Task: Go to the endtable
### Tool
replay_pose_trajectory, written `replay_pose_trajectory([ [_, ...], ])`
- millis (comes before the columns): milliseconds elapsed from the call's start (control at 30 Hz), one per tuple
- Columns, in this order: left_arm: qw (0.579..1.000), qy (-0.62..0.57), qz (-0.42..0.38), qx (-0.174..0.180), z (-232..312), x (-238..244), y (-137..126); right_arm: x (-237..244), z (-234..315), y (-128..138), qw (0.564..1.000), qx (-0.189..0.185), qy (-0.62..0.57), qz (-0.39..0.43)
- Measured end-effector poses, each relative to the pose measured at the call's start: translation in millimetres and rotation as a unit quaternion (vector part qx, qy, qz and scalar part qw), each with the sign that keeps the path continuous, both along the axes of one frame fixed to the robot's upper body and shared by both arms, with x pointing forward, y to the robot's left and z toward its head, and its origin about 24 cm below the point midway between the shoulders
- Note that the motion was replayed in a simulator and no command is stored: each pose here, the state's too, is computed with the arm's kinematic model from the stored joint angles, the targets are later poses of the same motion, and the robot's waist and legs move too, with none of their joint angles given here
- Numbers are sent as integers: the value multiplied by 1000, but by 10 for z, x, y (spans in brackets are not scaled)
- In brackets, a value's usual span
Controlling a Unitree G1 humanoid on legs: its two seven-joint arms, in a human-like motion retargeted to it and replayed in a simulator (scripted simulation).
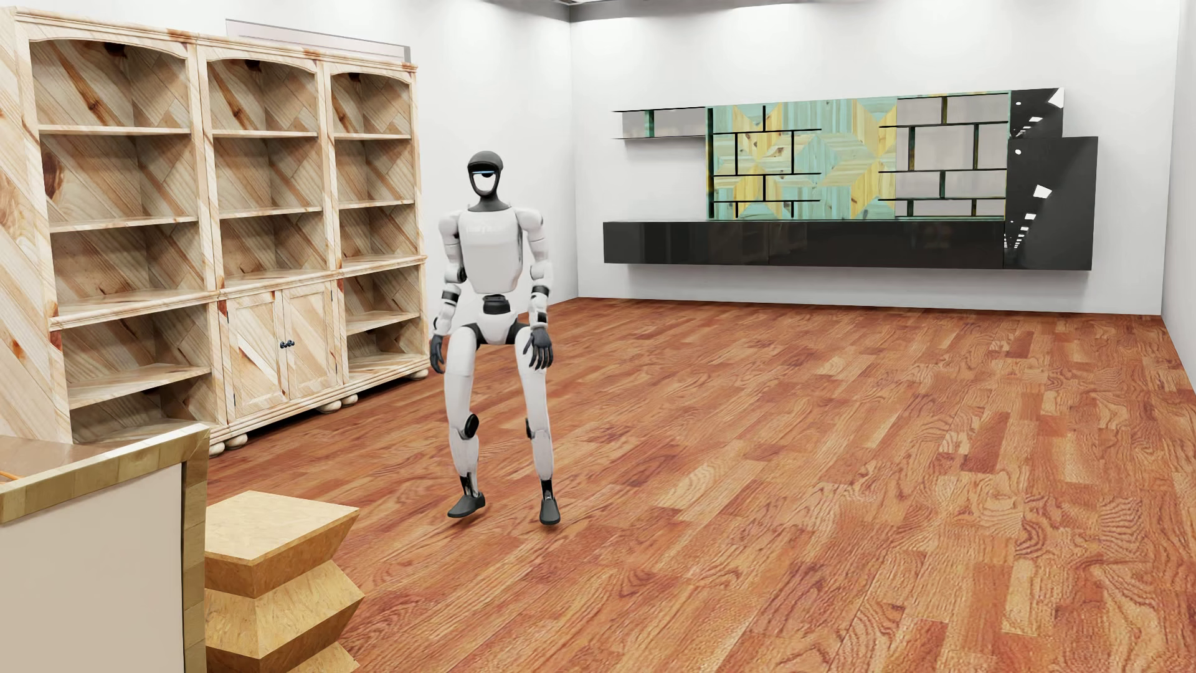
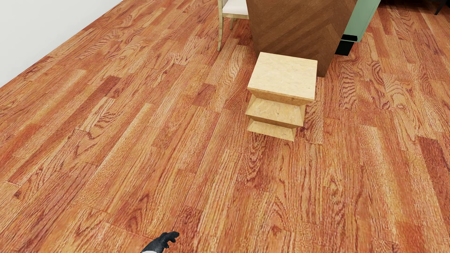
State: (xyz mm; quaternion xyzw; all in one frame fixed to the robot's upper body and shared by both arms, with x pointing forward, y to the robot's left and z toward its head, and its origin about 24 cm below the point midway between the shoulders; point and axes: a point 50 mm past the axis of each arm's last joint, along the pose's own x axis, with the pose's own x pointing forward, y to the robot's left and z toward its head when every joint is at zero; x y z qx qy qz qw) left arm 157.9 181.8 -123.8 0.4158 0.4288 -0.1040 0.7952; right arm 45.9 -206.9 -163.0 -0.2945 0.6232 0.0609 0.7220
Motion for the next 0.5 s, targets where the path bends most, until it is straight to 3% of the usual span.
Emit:
replay_pose_trajectory([
  [167, 999, -24, -19, -13, 68, 70, -60, 374, 125, -5, 994, -20, -103, 27],
  [333, 996, 93, 2, 6, -203, -395, 29, 767, 290, 34, 981, -10, -180, 66],
  [500, 975, 223, 6, 11, -385, -883, 109, 726, 302, -30, 980, -17, -192, 50],
])
